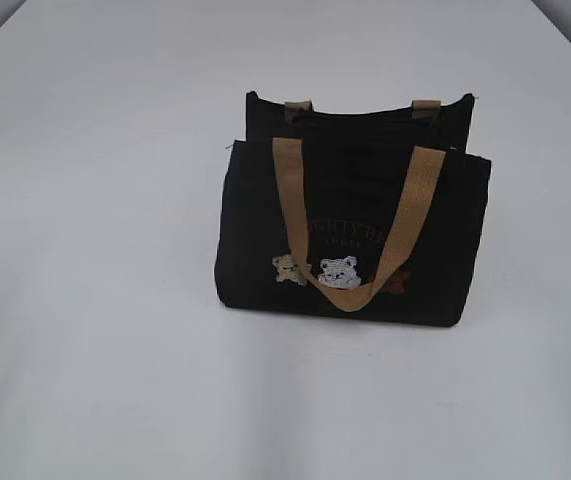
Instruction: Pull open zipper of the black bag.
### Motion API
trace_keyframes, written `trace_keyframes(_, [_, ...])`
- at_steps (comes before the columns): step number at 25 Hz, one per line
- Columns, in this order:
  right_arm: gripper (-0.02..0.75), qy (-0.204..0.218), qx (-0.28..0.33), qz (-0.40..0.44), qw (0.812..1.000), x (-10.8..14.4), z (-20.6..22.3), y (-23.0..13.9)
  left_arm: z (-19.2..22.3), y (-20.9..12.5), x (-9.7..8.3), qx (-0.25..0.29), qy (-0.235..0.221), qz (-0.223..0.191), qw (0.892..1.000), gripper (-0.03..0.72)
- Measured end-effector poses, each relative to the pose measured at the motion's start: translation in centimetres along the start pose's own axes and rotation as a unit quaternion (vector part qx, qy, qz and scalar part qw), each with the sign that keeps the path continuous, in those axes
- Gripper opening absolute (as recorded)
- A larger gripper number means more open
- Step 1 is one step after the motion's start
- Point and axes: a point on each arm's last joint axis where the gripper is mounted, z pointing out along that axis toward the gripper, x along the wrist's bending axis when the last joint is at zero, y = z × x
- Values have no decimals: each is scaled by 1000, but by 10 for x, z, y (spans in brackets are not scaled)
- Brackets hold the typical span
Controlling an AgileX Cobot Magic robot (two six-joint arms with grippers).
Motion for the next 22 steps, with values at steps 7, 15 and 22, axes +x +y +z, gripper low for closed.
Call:
trace_keyframes(7, [294,-20,-25,-7,999,1,-6,-10,-57,-23,5,-98,-24,-1,995,208])
trace_keyframes(15, [294,-32,-65,-28,997,5,-13,-22,-79,-56,14,-137,-17,54,989,208])
trace_keyframes(22, [293,-58,-178,-57,981,12,-26,-40,-99,-79,15,-225,-42,89,969,208])
